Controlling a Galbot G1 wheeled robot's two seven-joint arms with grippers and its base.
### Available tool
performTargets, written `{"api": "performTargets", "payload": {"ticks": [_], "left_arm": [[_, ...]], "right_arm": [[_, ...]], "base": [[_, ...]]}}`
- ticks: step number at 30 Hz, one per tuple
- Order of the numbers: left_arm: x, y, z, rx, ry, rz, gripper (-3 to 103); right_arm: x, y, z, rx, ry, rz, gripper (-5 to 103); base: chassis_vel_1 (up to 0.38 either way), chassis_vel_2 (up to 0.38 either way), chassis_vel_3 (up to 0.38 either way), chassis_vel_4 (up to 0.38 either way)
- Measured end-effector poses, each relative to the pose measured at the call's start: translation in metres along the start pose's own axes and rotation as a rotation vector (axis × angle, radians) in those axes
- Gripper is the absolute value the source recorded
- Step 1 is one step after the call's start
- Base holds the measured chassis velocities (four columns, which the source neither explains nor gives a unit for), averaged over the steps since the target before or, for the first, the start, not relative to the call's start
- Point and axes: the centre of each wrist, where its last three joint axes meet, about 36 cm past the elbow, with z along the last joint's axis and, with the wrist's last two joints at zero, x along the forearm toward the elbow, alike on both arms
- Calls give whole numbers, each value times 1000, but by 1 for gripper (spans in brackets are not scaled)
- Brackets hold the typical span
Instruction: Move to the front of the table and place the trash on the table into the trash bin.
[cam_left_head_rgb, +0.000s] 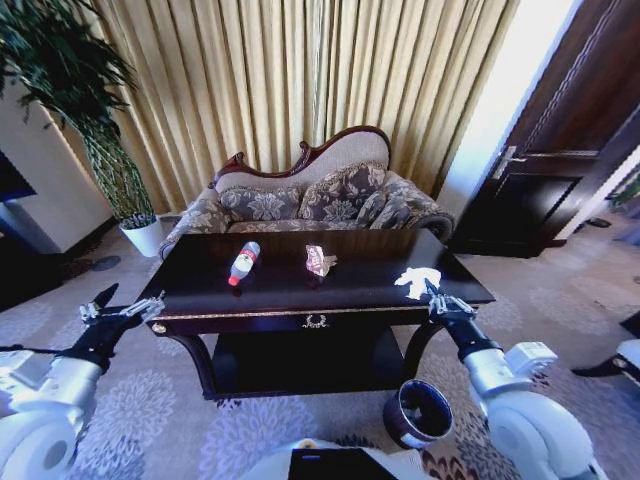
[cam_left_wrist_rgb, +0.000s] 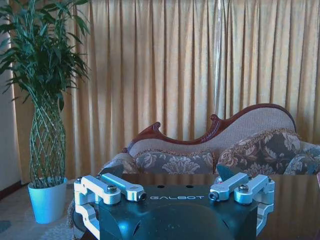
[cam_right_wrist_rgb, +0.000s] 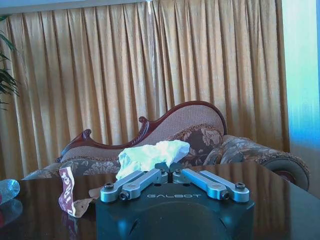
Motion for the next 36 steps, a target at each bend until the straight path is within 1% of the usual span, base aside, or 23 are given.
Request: {"api": "performTargets", "payload": {"ticks": [5, 14, 17, 19, 20, 23, 24, 25, 27, 28, 29, 30, 31, 32, 35, 36], "left_arm": [[0, 0, 0, -4, -2, 4, 100], [-1, -1, 0, 7, -4, 15, 100], [0, -1, 1, 7, -14, 23, 100], [0, -1, 2, 8, -16, 25, 100], [1, -1, 2, 8, -16, 25, 100], [1, 0, 2, 8, -19, 23, 100], [1, 0, 2, 8, -19, 23, 100], [2, 0, 2, 14, -21, 25, 100], [2, 0, 2, 27, -22, 27, 100], [2, 0, 2, 27, -22, 27, 100], [2, 0, 2, 32, -22, 26, 100], [2, 0, 2, 35, -22, 25, 100], [2, 0, 2, 40, -23, 23, 100], [2, 0, 2, 40, -23, 23, 100], [2, 0, 2, 42, -24, 20, 100], [2, 0, 2, 42, -25, 20, 100]], "right_arm": [[1, 1, 3, 7, 5, 8, 0], [1, 2, 5, 21, 7, 7, 0], [1, -2, 17, 49, 26, -40, 0], [0, -4, 22, 59, 38, -42, 0], [-1, -7, 31, 65, 61, -37, 0], [-5, -22, 62, 50, 140, 5, 0], [-5, -22, 62, 50, 140, 5, 0], [-9, -35, 82, 31, 191, 35, 0], [-13, -51, 109, 16, 259, 74, 0], [-13, -51, 109, 16, 259, 74, 0], [-15, -58, 121, 16, 285, 89, 0], [-16, -65, 132, 17, 312, 104, 0], [-19, -80, 154, 21, 360, 137, 0], [-19, -80, 154, 21, 360, 137, 0], [-29, -120, 207, 58, 471, 224, 0], [-32, -128, 217, 73, 491, 241, 0]], "base": [[77, -81, -63, 68], [87, -95, -92, 80], [81, -66, -70, 62], [53, -39, -5, 38], [0, 0, 0, 0], [0, 0, 0, 0], [0, 0, 0, 0], [0, 0, 0, 0], [0, 0, 0, 0], [0, 0, 0, 0], [0, 0, 0, 0], [0, 0, 0, 0], [0, 0, 0, 0], [0, 0, 0, 0], [0, 0, 0, 0], [0, 0, 0, 0]]}}
